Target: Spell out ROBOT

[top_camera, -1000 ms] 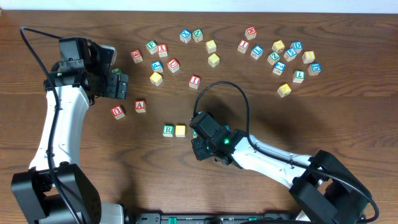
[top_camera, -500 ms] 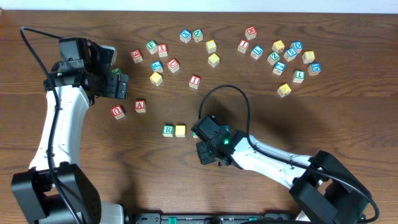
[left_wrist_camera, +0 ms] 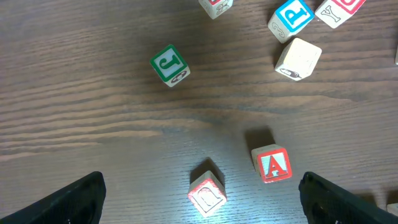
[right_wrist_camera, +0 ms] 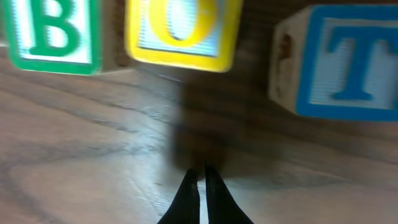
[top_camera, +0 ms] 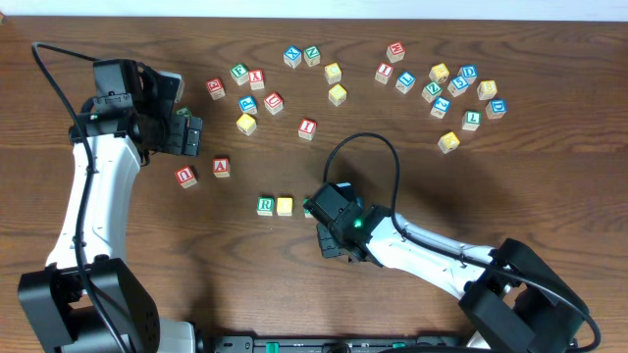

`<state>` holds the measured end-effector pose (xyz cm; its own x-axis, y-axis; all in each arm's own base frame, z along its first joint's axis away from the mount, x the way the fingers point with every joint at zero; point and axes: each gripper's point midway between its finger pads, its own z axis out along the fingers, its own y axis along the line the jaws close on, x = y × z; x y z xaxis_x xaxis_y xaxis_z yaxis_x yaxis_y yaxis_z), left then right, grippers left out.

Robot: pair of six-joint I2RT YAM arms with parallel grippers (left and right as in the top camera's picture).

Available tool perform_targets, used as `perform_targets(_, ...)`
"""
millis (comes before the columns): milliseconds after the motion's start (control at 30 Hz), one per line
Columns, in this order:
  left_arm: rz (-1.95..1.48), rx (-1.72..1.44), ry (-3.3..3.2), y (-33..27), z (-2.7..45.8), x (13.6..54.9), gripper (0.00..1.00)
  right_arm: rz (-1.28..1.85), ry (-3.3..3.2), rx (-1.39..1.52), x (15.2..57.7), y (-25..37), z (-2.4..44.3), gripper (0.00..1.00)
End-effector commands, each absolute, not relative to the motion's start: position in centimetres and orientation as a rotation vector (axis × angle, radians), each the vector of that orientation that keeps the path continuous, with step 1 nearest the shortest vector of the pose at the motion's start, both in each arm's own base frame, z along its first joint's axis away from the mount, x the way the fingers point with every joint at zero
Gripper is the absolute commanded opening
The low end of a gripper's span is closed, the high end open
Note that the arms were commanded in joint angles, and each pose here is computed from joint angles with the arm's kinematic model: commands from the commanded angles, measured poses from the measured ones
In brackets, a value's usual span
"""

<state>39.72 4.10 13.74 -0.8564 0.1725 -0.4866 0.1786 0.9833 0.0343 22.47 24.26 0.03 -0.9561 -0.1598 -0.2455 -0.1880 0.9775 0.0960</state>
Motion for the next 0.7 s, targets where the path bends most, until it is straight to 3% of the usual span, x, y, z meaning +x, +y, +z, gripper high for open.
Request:
perform_targets(0, -0.027, 0.260, 2.610, 3.9, 14.1, 40.2, 0.97, 0.132, 2.824, -0.195, 23.7, 24.1, 1.6, 0.01)
perform_targets(667, -0.027, 0.260, 2.610, 3.9, 14.1, 40.2, 0.98, 0.002, 2.783, -0.096, 24.7, 22.5, 2.3, 0.01)
